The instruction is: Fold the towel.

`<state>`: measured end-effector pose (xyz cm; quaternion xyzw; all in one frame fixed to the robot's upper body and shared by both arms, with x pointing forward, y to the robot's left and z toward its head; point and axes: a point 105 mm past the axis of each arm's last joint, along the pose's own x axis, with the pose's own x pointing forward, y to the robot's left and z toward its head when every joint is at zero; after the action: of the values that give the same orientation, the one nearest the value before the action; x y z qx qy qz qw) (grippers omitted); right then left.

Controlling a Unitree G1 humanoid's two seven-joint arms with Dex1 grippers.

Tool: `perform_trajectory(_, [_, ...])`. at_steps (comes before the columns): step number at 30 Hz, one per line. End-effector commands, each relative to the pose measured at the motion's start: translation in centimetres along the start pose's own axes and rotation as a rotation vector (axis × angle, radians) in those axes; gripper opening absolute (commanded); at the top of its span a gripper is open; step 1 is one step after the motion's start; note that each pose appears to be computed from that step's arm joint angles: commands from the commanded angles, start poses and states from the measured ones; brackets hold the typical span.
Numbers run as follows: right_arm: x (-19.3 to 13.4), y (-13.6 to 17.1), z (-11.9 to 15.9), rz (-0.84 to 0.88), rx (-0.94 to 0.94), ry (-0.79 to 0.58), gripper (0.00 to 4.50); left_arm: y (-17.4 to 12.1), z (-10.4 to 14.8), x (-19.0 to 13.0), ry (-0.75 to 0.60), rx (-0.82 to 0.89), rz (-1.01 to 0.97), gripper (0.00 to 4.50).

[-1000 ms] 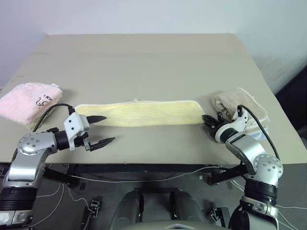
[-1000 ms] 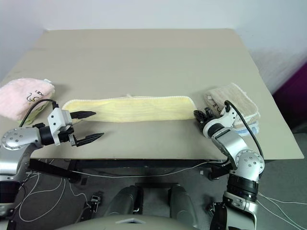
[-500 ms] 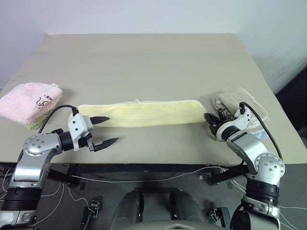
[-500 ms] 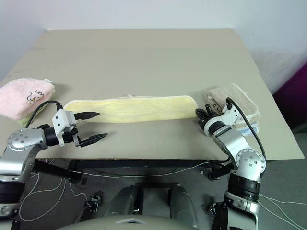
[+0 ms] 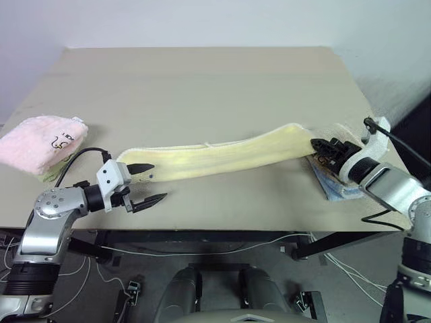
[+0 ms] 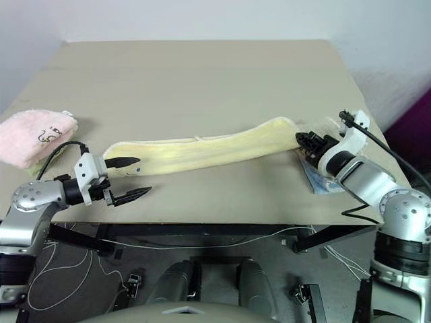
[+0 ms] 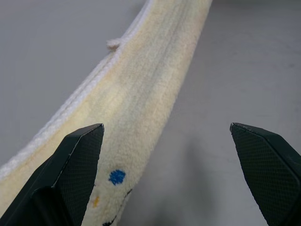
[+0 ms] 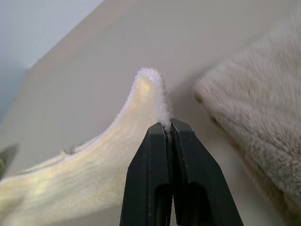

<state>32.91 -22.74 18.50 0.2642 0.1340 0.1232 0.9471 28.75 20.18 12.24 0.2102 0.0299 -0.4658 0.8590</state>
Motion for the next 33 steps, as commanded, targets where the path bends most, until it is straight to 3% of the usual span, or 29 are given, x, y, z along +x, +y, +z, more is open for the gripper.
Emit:
perform_trajectory(1, [0.0,3.0,1.0,0.104,-0.155,0.009,0.01,0.2,0.6,0.2,-0.020,0.032,0.008,4.50])
perform_trajectory(7, [1.9,8.4,-1.5,0.306,-0.430,0.145,0.01,0.1,0.6,0.7,-0.033,0.025,0.016,4.50])
perform_trajectory(11, [4.1,10.8,-3.5,0.403,-0.499,0.213,0.01,0.0,0.7,1.2,-0.047,0.021,0.023,4.50])
perform_trajectory(18, [7.4,15.5,-9.5,0.585,-0.527,0.356,0.01,-0.1,0.7,1.1,-0.055,0.016,0.052,4.50])
perform_trajectory(22, [8.6,16.6,-11.6,0.618,-0.532,0.390,0.01,-0.4,0.7,0.9,-0.055,0.007,0.073,4.50])
perform_trajectory(31, [9.3,16.3,-12.8,0.627,-0.494,0.412,0.01,-0.9,0.5,0.1,-0.048,-0.016,0.108,4.50])
perform_trajectory(33, [9.0,16.7,-12.8,0.652,-0.468,0.408,0.49,-0.9,0.5,0.0,-0.054,-0.026,0.120,4.50])
